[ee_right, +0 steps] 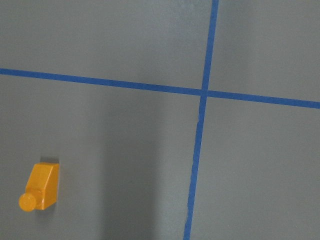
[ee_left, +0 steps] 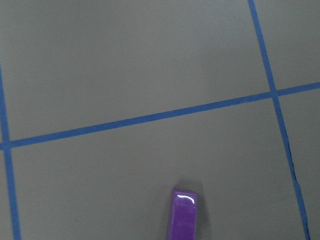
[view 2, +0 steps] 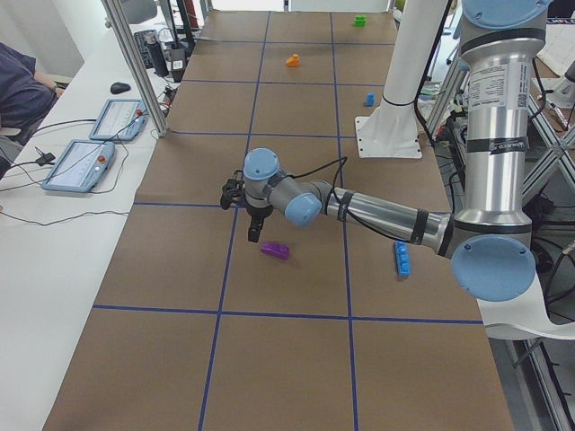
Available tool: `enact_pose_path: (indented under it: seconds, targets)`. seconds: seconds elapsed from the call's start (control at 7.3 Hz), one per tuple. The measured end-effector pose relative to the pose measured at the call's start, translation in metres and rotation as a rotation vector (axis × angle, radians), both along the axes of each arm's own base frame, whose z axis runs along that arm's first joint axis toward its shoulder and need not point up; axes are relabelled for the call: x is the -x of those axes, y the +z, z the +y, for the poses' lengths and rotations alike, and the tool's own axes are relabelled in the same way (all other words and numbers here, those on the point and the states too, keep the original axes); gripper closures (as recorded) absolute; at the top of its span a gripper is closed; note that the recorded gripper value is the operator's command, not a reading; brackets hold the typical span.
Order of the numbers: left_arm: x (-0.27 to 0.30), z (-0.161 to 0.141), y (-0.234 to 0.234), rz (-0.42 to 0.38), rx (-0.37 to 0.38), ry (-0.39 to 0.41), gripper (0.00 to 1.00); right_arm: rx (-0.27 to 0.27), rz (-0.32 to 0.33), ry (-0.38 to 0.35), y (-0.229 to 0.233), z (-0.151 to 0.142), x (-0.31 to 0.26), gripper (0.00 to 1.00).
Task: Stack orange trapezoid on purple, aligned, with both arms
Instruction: 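Lower the left gripper onto the purple block and close it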
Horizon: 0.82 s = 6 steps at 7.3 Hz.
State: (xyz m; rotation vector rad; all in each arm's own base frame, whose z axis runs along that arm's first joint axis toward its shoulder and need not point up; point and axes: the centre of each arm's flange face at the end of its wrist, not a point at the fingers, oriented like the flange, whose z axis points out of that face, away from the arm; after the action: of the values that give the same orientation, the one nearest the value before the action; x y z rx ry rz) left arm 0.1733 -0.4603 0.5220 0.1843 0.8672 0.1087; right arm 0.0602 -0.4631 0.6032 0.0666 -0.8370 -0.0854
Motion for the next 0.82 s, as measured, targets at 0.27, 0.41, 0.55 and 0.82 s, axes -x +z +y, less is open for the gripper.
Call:
enact_pose_path:
  seconds: [0.27, 0.41, 0.55, 0.82]
  targets:
    - [-0.037, 0.013, 0.017, -0.027, 0.017, 0.05, 0.0, 0.0, -0.002, -0.005, 0.0, -0.001, 0.002, 0.0]
    - [-0.048, 0.016, 0.027, -0.039, 0.027, 0.071, 0.0, 0.001, -0.003, -0.007, 0.0, -0.001, 0.004, 0.0]
    - [-0.054, 0.016, 0.036, -0.057, 0.032, 0.078, 0.0, 0.002, -0.003, -0.012, 0.0, -0.001, 0.006, 0.0]
    - [-0.062, 0.014, 0.053, -0.093, 0.037, 0.079, 0.0, 0.001, -0.004, -0.018, -0.001, -0.002, 0.009, 0.0]
